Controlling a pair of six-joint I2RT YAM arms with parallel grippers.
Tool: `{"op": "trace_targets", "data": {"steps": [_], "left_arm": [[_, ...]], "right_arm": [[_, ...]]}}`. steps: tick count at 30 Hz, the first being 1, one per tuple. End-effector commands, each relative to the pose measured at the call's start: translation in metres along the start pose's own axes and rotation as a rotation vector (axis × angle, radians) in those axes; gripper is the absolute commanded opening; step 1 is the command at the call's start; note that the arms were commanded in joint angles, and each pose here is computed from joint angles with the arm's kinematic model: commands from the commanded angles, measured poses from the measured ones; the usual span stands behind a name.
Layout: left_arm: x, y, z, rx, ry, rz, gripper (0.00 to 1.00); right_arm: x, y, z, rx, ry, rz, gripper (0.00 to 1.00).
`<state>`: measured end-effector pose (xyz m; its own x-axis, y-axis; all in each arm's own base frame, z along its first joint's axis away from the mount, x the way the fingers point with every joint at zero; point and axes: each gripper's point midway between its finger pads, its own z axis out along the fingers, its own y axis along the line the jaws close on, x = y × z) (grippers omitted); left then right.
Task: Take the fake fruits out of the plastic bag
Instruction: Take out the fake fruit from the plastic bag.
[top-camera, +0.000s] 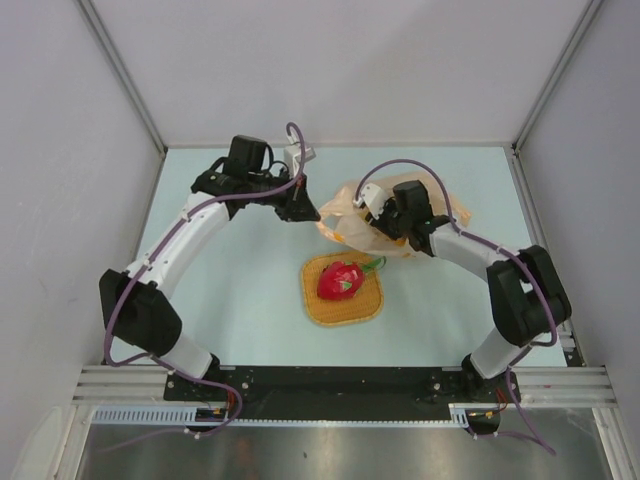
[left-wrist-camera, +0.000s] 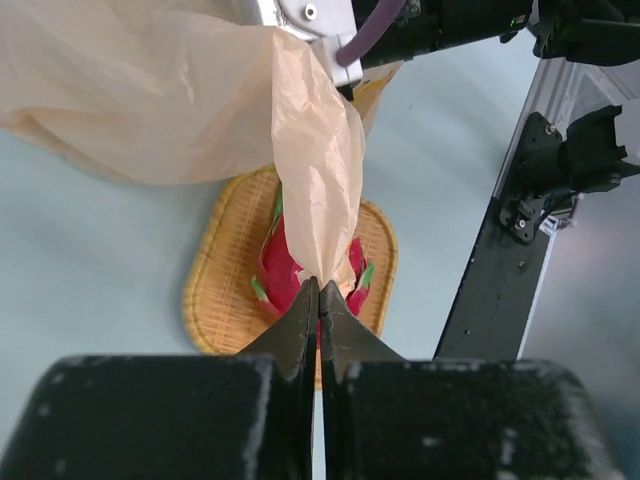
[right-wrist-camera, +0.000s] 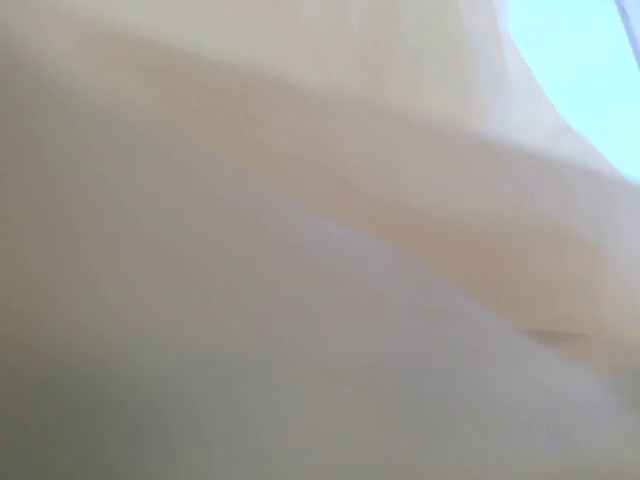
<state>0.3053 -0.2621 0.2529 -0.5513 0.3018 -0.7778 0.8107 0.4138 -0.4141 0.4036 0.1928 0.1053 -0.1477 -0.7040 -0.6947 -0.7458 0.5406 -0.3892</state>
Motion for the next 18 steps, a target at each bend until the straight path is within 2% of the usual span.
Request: {"op": "trace_targets", "data": {"steps": [1, 5, 13, 15, 18], "left_arm": [[0.004, -0.001, -0.019, -0.053, -0.006, 0.043, 0.0], [0.012, 0.013, -0.016, -0.113, 0.013, 0.018, 0.0], [0.021, 0.038, -0.02, -0.235, 0.048, 0.07, 0.0], [0.025, 0.043, -0.019, -0.253, 0.063, 0.081, 0.0], [0.027, 0.045, -0.017, -0.248, 0.072, 0.079, 0.0]], "right_arm": [[-0.074, 0.027, 0.014, -0.078, -0.207, -0.027, 0.35], [-0.099, 0.032, 0.025, -0.102, -0.26, 0.062, 0.38], [-0.073, -0.013, 0.038, 0.009, -0.212, 0.077, 0.39], [-0.072, -0.019, 0.042, 0.018, -0.213, 0.075, 0.44], [-0.067, -0.021, 0.055, 0.012, -0.19, 0.071, 0.58]]}}
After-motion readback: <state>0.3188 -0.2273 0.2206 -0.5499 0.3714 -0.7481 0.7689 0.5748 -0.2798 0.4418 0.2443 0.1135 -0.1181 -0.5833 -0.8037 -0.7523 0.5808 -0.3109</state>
